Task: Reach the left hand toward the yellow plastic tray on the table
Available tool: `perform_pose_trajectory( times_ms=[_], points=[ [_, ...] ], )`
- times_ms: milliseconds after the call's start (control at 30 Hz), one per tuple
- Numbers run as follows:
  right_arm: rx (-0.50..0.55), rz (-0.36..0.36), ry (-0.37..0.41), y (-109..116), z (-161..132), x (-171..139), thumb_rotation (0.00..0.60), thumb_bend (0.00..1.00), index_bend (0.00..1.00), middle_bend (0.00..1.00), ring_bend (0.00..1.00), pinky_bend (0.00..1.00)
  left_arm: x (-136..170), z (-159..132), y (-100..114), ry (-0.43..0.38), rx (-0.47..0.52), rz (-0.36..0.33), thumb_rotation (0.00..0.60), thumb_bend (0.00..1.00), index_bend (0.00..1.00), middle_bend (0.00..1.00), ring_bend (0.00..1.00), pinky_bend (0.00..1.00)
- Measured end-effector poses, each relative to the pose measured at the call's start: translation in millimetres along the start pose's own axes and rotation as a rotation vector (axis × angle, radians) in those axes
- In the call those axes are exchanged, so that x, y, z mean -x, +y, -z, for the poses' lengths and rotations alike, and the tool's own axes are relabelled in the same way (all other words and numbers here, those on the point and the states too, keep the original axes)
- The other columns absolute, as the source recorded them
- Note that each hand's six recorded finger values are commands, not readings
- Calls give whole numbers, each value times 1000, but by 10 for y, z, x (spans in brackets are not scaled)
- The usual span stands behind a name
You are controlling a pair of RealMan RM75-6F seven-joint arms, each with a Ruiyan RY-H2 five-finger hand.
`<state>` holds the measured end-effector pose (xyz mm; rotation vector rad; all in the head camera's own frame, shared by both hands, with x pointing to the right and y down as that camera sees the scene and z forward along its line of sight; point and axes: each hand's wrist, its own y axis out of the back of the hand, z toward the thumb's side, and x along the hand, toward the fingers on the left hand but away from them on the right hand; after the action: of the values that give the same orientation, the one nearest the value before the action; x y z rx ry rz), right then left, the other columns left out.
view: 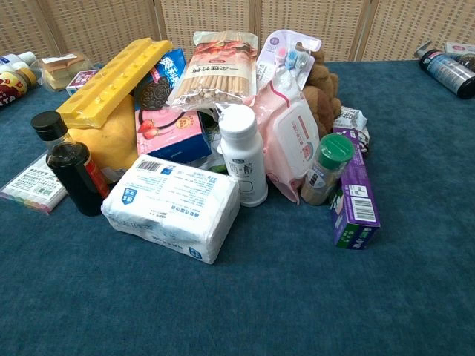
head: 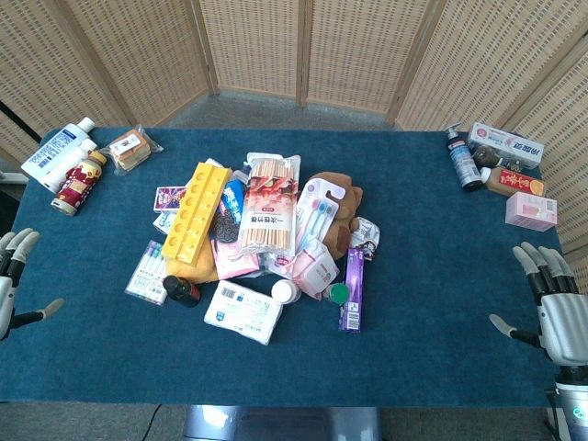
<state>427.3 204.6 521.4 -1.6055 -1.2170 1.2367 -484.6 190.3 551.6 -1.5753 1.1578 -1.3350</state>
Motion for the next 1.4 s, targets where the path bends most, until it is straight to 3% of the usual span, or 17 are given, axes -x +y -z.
perform_pose_trajectory(
  times_ms=[267, 467, 767, 867, 967, 1200, 1400],
  points=[
    [-6, 3, 0, 10, 3, -8, 600, 0, 0, 0, 0, 0, -48, -28, 1, -33, -10, -9, 600, 0, 0, 0, 0, 0],
    [-4, 11, -11, 24, 15, 0, 600, 0, 0, 0, 0, 0, -256, -4, 13, -143, -114, -40, 600, 0, 0, 0, 0, 0],
    [-4, 24, -41, 54, 60, 20, 600, 0, 0, 0, 0, 0, -993, -98, 32, -452, -435, -96, 600, 0, 0, 0, 0, 0],
    [-11, 28, -54, 55, 89, 34, 600, 0, 0, 0, 0, 0, -1315, -326, 5, -570, -506, -119, 600, 0, 0, 0, 0, 0],
    [-26, 27, -69, 46, 139, 42, 600, 0, 0, 0, 0, 0, -1596, -672, -78, -685, -514, -130, 600, 0, 0, 0, 0, 0],
    [-54, 23, -119, 31, 281, 46, 600, 0, 0, 0, 0, 0, -1816, -1142, -396, -858, -521, -37, 600, 0, 0, 0, 0, 0],
    [-77, 36, -146, 56, 349, 52, 600, 0, 0, 0, 0, 0, -1845, -1282, -573, -921, -527, 31, 600, 0, 0, 0, 0, 0]
  ],
)
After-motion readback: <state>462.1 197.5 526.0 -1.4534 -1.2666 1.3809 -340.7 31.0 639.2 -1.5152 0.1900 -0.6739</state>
